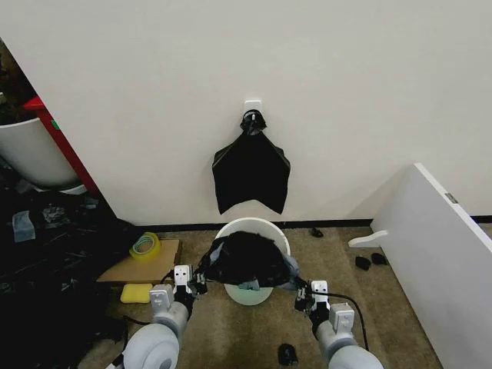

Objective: Place the garbage bag over the trash bin.

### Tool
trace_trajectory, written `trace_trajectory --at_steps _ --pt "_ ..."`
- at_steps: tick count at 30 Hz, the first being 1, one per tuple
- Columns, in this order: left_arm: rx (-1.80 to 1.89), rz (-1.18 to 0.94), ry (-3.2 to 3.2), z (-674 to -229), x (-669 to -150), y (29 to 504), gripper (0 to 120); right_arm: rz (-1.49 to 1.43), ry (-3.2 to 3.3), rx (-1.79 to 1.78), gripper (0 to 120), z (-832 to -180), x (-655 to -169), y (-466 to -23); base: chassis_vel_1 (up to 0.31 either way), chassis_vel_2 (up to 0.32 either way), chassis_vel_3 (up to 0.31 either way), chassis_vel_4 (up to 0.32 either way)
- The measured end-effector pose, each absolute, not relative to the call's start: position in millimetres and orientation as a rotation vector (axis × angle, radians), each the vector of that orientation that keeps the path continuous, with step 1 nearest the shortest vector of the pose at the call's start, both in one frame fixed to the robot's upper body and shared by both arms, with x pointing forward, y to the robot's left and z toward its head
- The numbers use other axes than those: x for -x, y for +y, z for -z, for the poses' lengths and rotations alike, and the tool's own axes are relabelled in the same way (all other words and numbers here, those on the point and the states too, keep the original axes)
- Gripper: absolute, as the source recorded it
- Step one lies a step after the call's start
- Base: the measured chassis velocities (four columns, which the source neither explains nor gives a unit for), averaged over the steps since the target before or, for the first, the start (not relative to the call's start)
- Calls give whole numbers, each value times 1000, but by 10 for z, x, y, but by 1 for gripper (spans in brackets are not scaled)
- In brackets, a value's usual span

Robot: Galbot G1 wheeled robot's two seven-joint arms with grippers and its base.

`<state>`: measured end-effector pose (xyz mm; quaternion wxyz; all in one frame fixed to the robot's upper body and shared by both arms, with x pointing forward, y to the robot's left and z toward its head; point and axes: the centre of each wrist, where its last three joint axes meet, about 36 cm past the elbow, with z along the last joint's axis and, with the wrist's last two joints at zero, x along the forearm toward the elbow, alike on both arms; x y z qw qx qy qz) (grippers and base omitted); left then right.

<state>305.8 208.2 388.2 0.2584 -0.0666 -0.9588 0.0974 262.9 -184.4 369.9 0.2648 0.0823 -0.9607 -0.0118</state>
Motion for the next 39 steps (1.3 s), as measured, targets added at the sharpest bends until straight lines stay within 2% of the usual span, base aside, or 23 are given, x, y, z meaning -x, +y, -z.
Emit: trace_trajectory --at_steps 12,18,20,22,24,26,29,31,33,34,37,39 --pt "125 -187 -2599 -3699 -3163 2099 0 12 -2599 -188 0 -3498 -2850 -1773 0 0 0 0" --pt "105 -205 -2618 -3725 -3145 2084 1 39 -2636 -175 1 -3494 -2787 -1767 0 0 0 0" --pt "109 -202 -2629 -3774 -3127 2116 10 27 -2658 -195 6 -3491 -2696 -1797 0 0 0 0" --pt "112 -203 -2632 -3793 -3122 2121 12 25 -2663 -204 8 -3495 -2668 -1802 0 0 0 0" --pt "149 -212 -2635 -3858 -3055 2139 24 18 -2676 -235 20 -3519 -2566 -1824 0 0 0 0" --pt "161 -212 -2633 -3876 -3024 2145 28 14 -2680 -243 25 -3526 -2530 -1833 0 0 0 0" --pt "183 -221 -2626 -3910 -2905 2165 43 -7 -2686 -265 40 -3527 -2396 -1880 0 0 0 0" --pt "183 -221 -2626 -3910 -2905 2165 43 -7 -2686 -265 40 -3527 -2396 -1880 0 0 0 0" --pt "205 -246 -2632 -3926 -2774 2179 56 -24 -2687 -267 53 -3518 -2295 -1931 0 0 0 0" --pt "205 -246 -2632 -3926 -2774 2179 56 -24 -2687 -267 53 -3518 -2295 -1931 0 0 0 0" --pt "257 -293 -2649 -3888 -2598 2228 71 -26 -2683 -272 67 -3542 -2189 -2018 0 0 0 0" --pt "278 -313 -2654 -3866 -2538 2248 74 -25 -2686 -277 71 -3553 -2161 -2044 0 0 0 0"
